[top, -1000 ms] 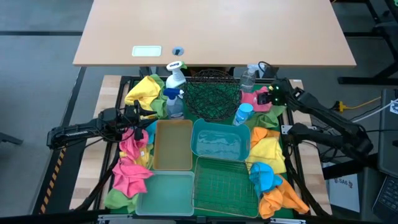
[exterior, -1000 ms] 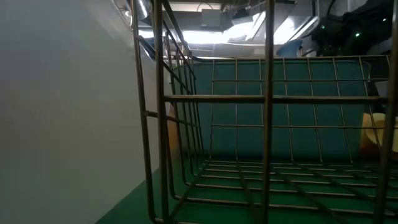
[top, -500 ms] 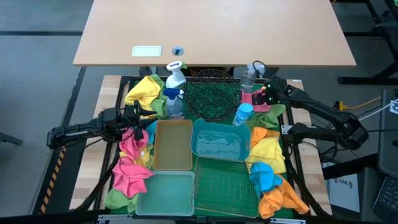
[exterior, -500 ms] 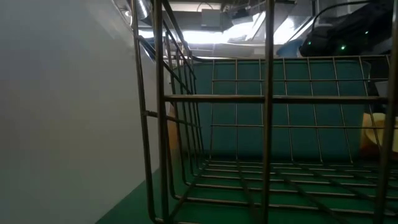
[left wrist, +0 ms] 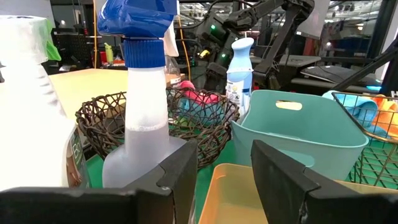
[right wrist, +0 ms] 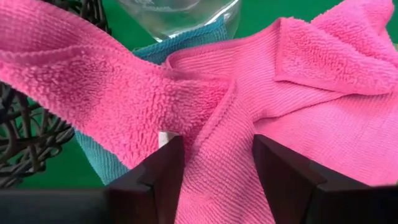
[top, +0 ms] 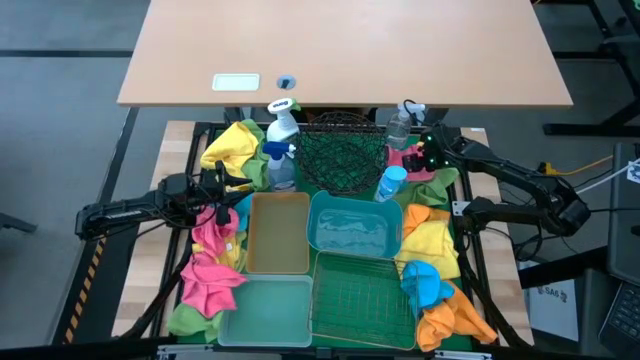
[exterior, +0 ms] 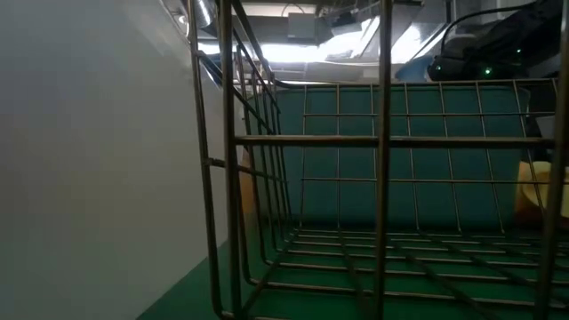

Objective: Sort microfiber towel by color & place in baskets
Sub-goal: Put the top pink towel into the blue bin

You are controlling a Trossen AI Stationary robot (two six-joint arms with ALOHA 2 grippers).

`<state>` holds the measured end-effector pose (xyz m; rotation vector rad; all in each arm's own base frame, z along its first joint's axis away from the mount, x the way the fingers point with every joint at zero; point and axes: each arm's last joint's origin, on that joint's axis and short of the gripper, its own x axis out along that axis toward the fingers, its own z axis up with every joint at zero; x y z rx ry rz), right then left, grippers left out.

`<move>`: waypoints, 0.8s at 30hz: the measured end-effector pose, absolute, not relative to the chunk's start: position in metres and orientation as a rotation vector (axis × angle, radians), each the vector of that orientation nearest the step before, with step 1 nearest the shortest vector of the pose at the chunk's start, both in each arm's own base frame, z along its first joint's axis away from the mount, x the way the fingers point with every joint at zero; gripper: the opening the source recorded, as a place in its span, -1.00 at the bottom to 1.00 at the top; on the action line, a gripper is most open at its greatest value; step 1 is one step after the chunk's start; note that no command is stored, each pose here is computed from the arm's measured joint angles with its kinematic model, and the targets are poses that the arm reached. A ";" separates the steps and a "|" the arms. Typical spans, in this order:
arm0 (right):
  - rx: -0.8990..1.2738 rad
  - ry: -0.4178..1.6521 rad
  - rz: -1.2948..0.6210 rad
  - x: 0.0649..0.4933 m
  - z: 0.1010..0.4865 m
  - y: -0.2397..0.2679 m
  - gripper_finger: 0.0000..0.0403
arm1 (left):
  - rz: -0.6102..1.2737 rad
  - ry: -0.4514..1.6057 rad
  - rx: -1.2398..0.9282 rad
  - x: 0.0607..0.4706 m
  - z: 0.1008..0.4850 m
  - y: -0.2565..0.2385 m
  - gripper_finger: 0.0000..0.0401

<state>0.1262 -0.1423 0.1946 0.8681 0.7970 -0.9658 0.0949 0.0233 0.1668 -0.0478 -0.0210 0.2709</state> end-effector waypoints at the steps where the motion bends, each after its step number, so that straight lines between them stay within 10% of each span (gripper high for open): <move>1: 0.868 0.798 -0.966 0.126 0.195 -0.142 -0.15 | 0.271 -0.021 -0.048 0.095 0.167 0.023 -0.27; 10: 0.819 0.819 -0.939 0.126 0.195 -0.142 -0.94 | 0.271 -0.021 -0.048 0.095 0.167 0.023 -0.27; 24: 0.698 0.661 -0.905 0.123 0.279 -0.139 -0.96 | 0.271 -0.021 -0.048 0.095 0.167 0.023 -0.27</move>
